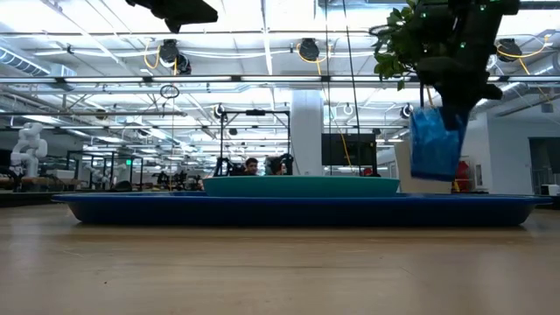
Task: Pick and place plate/cup/fork/spoon on tray
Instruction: Put the blue cup on the blue tray to the top right of the light blue plate
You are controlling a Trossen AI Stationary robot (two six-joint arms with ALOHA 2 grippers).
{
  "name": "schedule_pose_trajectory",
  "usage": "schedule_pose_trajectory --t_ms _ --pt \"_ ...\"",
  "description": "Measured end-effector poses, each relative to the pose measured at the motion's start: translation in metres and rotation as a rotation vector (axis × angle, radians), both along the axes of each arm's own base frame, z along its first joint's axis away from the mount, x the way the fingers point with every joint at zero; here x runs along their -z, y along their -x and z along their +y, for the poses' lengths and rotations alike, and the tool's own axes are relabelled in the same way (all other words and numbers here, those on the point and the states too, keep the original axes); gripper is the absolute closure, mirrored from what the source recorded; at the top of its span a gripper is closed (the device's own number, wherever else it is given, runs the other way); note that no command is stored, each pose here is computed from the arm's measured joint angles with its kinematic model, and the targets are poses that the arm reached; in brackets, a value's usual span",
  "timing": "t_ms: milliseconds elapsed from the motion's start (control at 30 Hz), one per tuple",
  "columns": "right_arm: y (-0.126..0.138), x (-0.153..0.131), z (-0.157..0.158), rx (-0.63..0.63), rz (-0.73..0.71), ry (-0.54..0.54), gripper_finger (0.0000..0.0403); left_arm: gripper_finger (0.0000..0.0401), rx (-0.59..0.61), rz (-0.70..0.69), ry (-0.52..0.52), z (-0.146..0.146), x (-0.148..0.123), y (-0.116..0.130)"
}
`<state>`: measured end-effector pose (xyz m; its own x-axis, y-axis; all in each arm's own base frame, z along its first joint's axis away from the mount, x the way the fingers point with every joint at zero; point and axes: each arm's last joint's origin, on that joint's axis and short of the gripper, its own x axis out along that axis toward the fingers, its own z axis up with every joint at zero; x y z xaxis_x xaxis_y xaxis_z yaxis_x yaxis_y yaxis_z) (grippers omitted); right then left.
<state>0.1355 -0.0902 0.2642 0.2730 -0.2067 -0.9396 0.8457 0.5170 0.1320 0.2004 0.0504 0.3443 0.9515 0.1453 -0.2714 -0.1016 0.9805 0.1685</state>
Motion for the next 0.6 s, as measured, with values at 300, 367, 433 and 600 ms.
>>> schedule_pose_trajectory --t_ms 300,367,433,600 --pt "-0.018 -0.011 -0.010 -0.008 -0.059 -0.024 0.0403 0.0334 0.000 -0.009 -0.002 0.000 -0.001 0.000" --pt "-0.027 -0.008 -0.014 -0.024 -0.046 -0.035 0.0403 0.0334 0.000 -0.009 -0.002 0.000 -0.001 0.000" --pt "-0.037 -0.005 -0.019 -0.043 -0.022 -0.041 0.0403 0.0334 0.000 -0.009 -0.004 0.000 -0.001 0.000" --pt "-0.059 -0.010 -0.033 -0.085 0.002 -0.034 0.0403 0.0334 0.002 -0.008 -0.009 0.000 -0.001 0.000"
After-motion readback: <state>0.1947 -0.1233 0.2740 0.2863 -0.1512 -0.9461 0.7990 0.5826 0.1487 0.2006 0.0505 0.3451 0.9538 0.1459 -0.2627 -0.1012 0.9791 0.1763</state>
